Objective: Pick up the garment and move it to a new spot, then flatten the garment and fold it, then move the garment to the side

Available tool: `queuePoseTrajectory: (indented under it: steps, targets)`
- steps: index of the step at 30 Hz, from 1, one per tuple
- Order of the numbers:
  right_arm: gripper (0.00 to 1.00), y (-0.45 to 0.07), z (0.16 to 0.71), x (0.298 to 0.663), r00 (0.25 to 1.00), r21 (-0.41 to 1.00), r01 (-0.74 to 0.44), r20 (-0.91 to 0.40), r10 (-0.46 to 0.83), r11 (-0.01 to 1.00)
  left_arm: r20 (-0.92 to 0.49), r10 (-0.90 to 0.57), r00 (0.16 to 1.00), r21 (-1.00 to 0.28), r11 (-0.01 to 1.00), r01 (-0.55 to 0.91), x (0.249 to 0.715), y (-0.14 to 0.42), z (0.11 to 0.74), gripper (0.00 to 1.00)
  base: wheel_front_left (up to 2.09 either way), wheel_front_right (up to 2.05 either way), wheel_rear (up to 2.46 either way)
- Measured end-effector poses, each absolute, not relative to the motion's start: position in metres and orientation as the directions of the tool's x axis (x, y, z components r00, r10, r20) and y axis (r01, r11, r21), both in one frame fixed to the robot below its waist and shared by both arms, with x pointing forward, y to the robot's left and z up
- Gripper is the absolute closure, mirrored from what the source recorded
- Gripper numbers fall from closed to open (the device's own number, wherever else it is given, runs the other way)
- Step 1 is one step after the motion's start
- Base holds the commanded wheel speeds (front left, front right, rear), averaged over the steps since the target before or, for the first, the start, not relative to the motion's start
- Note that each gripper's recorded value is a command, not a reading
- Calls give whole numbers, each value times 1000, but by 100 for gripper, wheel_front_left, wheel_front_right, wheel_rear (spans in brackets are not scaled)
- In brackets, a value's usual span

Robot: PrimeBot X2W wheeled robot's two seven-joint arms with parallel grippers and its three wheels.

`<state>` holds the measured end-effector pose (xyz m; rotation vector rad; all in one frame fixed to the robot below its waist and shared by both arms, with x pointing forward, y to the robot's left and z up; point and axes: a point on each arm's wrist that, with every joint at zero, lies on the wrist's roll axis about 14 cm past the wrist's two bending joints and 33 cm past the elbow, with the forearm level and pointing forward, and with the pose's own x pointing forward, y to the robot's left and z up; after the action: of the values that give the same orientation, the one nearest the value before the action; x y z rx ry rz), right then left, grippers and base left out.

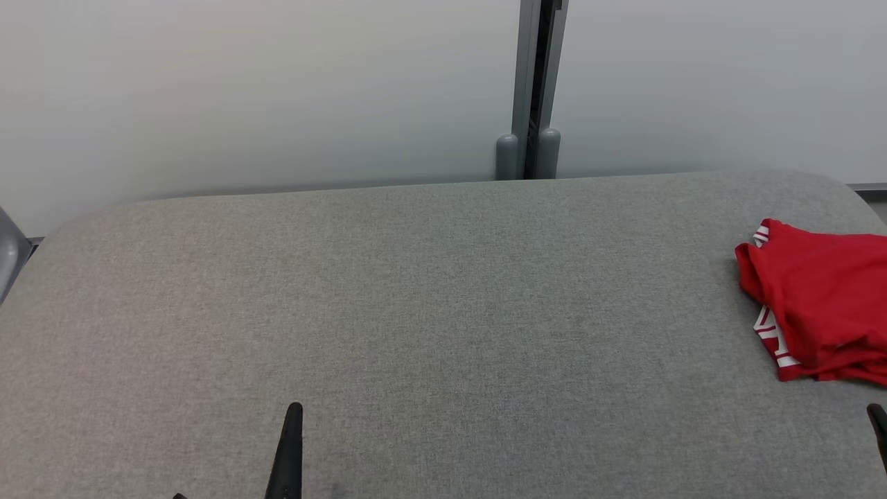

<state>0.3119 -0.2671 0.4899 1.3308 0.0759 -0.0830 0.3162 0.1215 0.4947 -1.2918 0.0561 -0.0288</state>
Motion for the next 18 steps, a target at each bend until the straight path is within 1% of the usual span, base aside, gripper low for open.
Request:
queuePoseTrajectory:
  steps: [18]
  targets:
    - [100, -278, 495, 310, 998, 992, 64, -61, -23, 110, -19, -46, 999, -991, 132, -12, 318, 116, 497, 100, 0, 0, 0]
